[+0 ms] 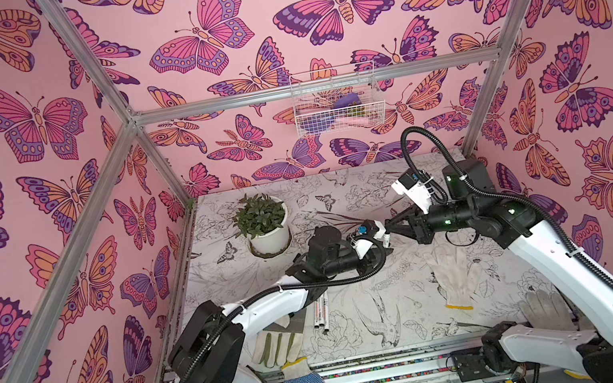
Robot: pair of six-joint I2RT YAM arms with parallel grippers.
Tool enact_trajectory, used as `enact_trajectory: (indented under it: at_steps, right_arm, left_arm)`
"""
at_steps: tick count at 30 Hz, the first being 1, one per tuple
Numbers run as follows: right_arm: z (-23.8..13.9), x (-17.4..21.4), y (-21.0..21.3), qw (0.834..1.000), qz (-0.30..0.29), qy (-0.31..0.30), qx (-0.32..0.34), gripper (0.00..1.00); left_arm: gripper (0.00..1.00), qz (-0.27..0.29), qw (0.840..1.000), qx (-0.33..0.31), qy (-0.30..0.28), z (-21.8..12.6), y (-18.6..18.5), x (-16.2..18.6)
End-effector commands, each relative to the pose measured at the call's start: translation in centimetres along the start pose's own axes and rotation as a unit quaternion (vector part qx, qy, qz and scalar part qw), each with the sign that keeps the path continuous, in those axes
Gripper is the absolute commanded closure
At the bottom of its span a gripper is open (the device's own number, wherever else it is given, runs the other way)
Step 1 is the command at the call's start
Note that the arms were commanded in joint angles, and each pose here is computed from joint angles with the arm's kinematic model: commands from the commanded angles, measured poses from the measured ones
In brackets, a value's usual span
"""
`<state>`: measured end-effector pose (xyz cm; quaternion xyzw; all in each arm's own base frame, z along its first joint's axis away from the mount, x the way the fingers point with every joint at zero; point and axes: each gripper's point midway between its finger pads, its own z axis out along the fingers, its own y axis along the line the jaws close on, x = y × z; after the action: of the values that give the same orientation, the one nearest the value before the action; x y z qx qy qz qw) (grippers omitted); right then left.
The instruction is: Insert the pens into the pen caps
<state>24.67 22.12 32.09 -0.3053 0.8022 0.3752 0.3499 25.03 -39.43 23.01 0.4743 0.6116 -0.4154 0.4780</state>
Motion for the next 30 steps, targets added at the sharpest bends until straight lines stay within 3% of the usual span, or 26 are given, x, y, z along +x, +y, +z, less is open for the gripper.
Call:
enact_trajectory:
  at_steps: [1,11,21,30]
  right_arm:
    - [-1.0,1.6,4.3,0.996,0.002,0.032,-0.083,0.97]
    - [-0.8,2.3,5.1,0.992,0.016,0.045,-0.115,1.00]
    - [0.7,5.5,5.0,0.987,0.010,0.122,-0.102,0.99]
    - [0.2,4.1,4.9,0.992,-0.007,0.098,-0.082,0.77]
  left_arm:
    - [1.00,-0.056,0.998,-0.018,-0.035,-0.9,2.6,-1.7]
    - [1.00,-0.096,0.994,0.034,-0.029,-1.0,2.2,-1.9]
    - [1.00,-0.068,0.997,0.023,-0.015,-1.2,2.5,-2.1]
    - [1.00,-0.056,0.998,0.014,-0.011,-1.4,2.5,-2.0]
